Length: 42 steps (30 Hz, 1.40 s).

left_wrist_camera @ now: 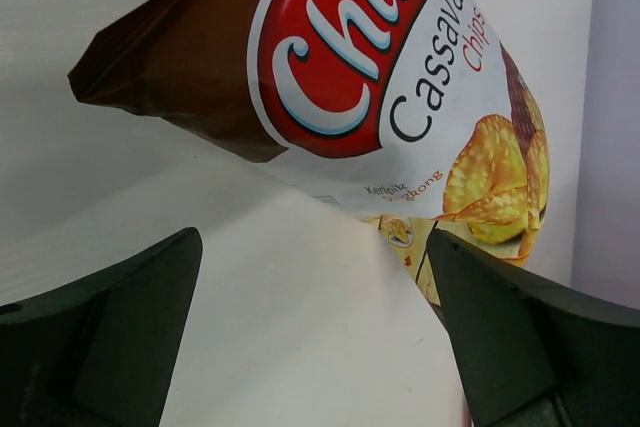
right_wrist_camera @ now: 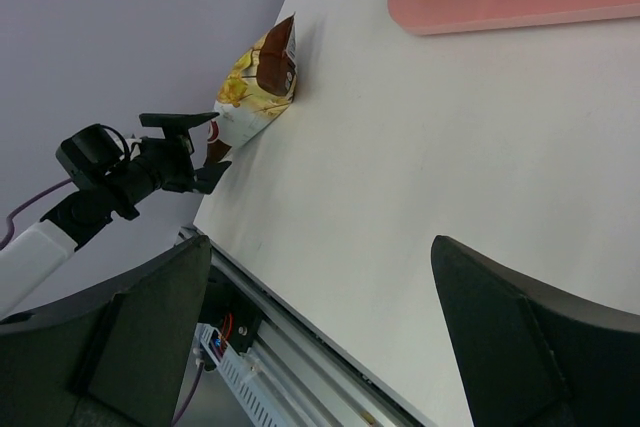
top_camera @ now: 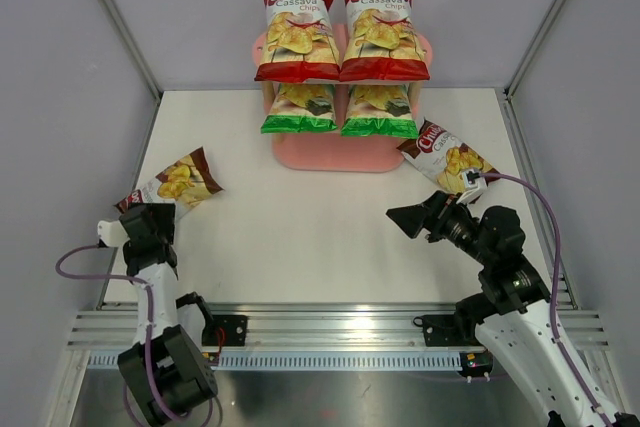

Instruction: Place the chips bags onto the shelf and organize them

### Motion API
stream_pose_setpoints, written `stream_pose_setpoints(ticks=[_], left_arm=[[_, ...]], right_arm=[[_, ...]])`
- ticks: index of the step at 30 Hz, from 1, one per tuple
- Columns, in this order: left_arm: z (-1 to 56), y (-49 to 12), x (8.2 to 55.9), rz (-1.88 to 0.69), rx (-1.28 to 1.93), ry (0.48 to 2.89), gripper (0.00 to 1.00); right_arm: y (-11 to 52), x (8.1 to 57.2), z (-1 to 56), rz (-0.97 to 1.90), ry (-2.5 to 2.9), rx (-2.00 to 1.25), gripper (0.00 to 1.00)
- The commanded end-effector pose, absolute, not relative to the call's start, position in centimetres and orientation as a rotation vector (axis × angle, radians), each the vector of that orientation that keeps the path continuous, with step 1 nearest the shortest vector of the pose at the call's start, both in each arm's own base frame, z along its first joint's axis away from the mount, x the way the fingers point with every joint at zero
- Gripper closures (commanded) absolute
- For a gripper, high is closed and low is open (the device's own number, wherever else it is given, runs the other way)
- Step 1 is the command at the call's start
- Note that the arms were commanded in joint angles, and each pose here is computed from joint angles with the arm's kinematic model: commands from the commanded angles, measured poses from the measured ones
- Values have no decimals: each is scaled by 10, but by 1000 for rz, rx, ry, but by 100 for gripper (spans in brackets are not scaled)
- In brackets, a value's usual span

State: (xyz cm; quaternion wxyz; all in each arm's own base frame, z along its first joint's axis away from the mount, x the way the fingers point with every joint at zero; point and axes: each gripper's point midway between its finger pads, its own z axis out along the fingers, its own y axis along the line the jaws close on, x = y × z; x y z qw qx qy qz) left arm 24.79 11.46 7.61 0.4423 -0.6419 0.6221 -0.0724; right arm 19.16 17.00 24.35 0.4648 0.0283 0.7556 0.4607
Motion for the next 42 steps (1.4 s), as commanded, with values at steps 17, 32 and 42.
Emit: stream_pose_setpoints(ticks=[17, 32, 42], left_arm=[[71, 164, 291, -165, -1584, 1376, 1], [60, 168, 300, -158, -1610, 1402, 55], [70, 142, 310, -288, -1505, 1497, 86]], right_arm=[[175, 205, 252, 1150, 1827, 96, 1], [174, 219, 252, 1131, 1811, 134, 1], [172, 220, 250, 1112, 1813, 141, 1]])
